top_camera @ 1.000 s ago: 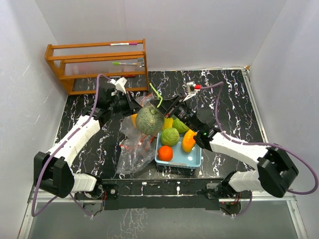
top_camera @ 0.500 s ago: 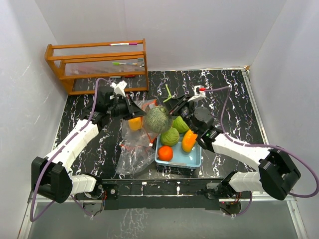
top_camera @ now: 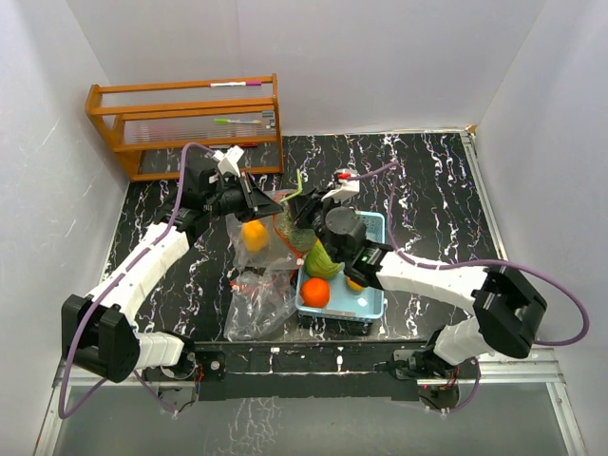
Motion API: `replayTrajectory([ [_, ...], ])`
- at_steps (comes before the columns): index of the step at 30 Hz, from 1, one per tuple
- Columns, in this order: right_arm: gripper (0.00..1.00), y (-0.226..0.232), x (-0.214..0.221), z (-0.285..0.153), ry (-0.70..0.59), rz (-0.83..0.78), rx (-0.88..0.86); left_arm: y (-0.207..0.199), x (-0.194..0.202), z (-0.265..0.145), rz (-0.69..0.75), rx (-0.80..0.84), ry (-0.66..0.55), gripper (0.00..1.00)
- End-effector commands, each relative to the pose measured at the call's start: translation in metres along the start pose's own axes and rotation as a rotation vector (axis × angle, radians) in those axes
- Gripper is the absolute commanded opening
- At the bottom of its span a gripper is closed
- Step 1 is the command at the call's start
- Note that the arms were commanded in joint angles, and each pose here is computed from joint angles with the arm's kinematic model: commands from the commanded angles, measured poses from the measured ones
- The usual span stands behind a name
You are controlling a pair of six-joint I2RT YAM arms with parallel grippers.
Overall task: Place the food in the zip-top bag and seal the zipper
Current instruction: Place the fake vegetable in the zipper food storage bag.
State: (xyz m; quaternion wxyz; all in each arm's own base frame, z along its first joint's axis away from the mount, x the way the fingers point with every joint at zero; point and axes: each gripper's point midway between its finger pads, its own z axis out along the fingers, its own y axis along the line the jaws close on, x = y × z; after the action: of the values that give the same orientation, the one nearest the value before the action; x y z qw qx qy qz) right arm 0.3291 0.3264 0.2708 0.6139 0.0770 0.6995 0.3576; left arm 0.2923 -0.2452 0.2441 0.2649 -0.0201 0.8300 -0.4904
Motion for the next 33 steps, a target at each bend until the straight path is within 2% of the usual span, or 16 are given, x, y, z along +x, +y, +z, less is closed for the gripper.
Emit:
replayTrajectory([
  [1,0.08,0.028,-0.027,0.004,-0.107,0.013,-0.001,-0.027,-0.008,-0.007,0.026,0.077,-0.014,0.00],
  [6,0.08,0.060,-0.022,-0.004,-0.067,0.044,-0.112,-0.026,-0.010,-0.004,0.024,0.079,-0.019,0.00],
  [12,0.20,0.094,-0.025,-0.017,-0.038,0.129,-0.295,-0.039,-0.024,-0.002,0.023,0.120,-0.057,0.00],
  [18,0.26,0.077,-0.028,-0.021,-0.049,0.093,-0.233,-0.038,-0.020,-0.003,0.014,0.127,-0.055,0.00],
  [19,0.54,0.072,-0.029,-0.023,-0.048,0.076,-0.214,-0.034,-0.020,-0.003,0.019,0.112,-0.060,0.00],
  [20,0.73,0.069,-0.031,-0.025,-0.045,0.057,-0.199,-0.031,-0.019,-0.003,0.023,0.096,-0.063,0.00],
  [21,0.80,0.067,-0.033,-0.028,-0.041,0.036,-0.188,-0.028,-0.019,-0.003,0.028,0.084,-0.064,0.00],
  [23,0.85,0.063,-0.035,-0.033,-0.018,-0.010,-0.173,-0.023,-0.021,-0.003,0.036,0.054,-0.072,0.00],
  [24,0.91,0.063,-0.038,-0.036,-0.012,-0.026,-0.175,-0.022,-0.022,-0.003,0.043,0.047,-0.077,0.00],
  [27,0.98,0.055,-0.045,-0.047,-0.009,-0.048,-0.154,-0.024,-0.026,-0.003,0.050,0.044,-0.087,0.00],
  [33,1.00,0.001,-0.052,-0.075,-0.017,-0.049,0.033,-0.037,-0.037,-0.010,0.082,0.047,-0.115,0.00],
])
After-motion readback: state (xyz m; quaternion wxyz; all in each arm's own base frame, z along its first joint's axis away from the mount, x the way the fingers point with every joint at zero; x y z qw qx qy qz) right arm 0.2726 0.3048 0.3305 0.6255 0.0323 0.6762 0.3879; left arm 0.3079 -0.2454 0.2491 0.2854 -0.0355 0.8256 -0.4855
